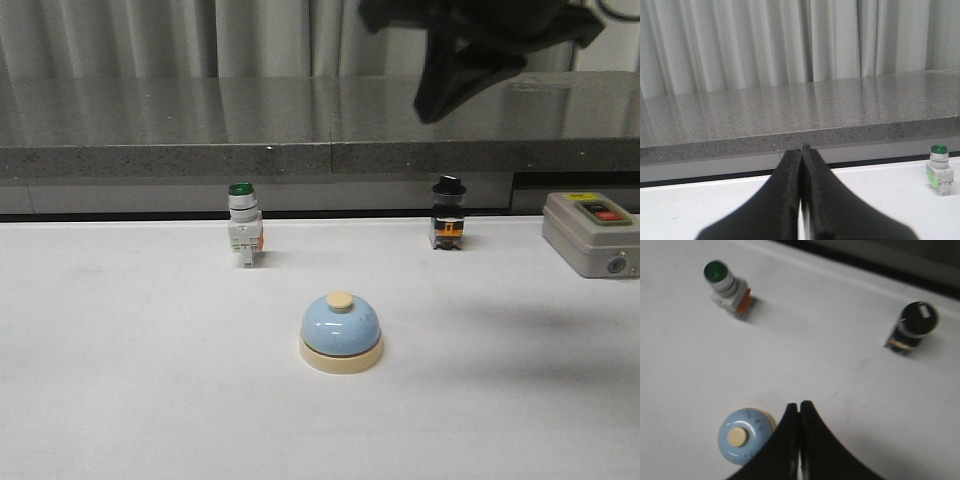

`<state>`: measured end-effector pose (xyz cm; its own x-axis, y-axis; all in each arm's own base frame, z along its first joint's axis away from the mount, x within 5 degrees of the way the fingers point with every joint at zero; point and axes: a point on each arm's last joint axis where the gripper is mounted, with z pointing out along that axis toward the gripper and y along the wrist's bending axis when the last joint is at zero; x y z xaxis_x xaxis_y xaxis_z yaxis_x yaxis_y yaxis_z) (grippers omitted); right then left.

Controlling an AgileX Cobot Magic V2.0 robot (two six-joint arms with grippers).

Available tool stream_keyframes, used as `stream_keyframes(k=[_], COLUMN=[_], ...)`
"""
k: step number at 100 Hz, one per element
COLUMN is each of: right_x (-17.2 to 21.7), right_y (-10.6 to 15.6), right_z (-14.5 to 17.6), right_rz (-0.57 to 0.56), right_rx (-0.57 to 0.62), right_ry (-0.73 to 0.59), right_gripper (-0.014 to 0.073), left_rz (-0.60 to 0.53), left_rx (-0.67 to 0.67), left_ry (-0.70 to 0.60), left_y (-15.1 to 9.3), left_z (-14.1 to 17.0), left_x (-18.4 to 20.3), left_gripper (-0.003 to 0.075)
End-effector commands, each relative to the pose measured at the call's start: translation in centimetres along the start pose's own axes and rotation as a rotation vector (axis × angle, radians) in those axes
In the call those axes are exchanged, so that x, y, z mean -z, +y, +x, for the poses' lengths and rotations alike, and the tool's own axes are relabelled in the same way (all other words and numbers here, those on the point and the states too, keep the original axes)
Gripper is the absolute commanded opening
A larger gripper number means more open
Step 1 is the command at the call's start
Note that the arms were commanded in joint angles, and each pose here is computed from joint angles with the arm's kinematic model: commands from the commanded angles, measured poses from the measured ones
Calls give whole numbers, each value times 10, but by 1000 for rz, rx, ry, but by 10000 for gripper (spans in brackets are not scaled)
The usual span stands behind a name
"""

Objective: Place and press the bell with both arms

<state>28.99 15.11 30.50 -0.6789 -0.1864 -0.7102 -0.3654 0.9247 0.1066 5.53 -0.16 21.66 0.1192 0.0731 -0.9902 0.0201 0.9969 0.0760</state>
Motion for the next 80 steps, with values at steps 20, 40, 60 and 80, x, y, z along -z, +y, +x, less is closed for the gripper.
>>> stream_keyframes(k=[20, 40, 60, 80], right_x=[92, 143, 185, 208], right_y=[-50, -70, -70, -59], right_z=[12, 59, 104, 140], right_rz=[147, 255, 337, 348], right_rx=[-44, -118, -153, -148], right_ry=[-230, -330, -460, -535], right_gripper=[-64, -64, -64, -64], left_rz=[1, 1, 1, 1], left_rx=[14, 14, 14, 14], left_ry=[-52, -52, -52, -52], left_y=[-1, -1, -1, -1], left_z=[10, 10, 10, 10], left_x=[2, 2, 2, 2], left_gripper=[-21, -21, -21, -21])
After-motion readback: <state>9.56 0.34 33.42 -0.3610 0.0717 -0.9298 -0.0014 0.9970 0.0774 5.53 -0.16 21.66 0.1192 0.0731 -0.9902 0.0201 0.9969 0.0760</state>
